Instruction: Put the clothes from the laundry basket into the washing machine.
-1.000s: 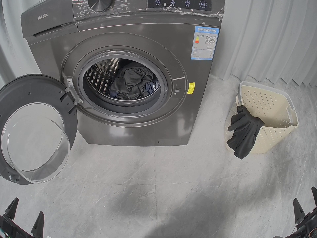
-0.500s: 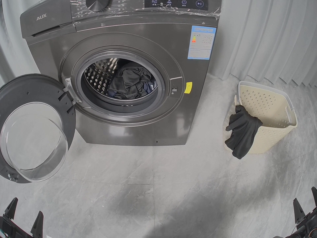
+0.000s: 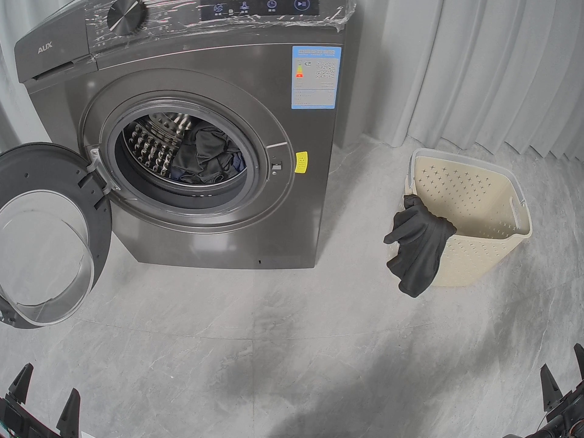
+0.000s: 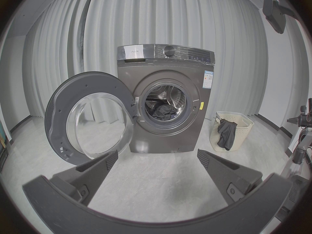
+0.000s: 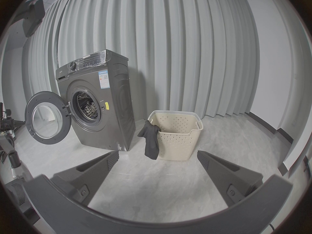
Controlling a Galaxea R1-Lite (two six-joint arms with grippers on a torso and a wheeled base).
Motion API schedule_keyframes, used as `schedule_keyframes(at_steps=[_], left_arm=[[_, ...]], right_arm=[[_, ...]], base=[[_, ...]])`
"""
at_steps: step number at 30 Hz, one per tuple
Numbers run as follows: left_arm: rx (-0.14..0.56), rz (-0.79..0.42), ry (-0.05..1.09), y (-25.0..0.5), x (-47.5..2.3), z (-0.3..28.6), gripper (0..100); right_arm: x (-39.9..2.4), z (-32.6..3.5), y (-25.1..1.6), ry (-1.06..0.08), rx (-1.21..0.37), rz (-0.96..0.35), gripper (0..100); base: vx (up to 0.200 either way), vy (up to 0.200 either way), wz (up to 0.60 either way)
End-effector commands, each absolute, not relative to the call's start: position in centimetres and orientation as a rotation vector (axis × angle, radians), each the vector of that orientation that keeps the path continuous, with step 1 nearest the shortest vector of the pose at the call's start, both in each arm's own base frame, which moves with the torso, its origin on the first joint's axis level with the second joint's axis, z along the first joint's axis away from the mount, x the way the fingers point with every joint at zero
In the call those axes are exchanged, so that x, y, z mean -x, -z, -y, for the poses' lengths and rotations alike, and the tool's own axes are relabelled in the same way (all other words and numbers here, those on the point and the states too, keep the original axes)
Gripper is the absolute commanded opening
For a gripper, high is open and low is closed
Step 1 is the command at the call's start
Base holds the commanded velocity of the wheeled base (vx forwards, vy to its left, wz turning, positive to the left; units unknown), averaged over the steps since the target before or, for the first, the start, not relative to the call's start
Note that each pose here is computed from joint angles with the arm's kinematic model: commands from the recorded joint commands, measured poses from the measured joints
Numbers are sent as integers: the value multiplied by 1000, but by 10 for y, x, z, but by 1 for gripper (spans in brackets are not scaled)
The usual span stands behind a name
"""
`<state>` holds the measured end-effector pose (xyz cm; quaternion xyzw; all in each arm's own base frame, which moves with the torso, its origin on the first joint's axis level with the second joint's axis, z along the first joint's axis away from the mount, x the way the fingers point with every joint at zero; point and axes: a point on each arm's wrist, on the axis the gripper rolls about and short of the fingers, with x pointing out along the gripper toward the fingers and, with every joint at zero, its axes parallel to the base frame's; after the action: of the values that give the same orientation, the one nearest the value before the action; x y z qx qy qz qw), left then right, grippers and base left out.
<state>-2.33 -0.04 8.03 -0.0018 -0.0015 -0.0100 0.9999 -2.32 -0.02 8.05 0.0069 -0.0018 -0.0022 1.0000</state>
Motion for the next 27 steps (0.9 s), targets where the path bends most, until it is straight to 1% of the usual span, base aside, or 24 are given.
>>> schedule_keyframes(at_steps=[1, 16, 27], left_arm=[[5, -11, 20, -75, 22, 0, 100], [6, -11, 21, -75, 22, 0, 100], [6, -9, 21, -76, 22, 0, 100]], right_arm=[[22, 0, -76, 5, -14, -11, 100], [22, 0, -76, 3, -9, -11, 100], [22, 0, -76, 3, -9, -11, 100]], base=[[0, -200, 0], [0, -200, 0], [0, 0, 0]])
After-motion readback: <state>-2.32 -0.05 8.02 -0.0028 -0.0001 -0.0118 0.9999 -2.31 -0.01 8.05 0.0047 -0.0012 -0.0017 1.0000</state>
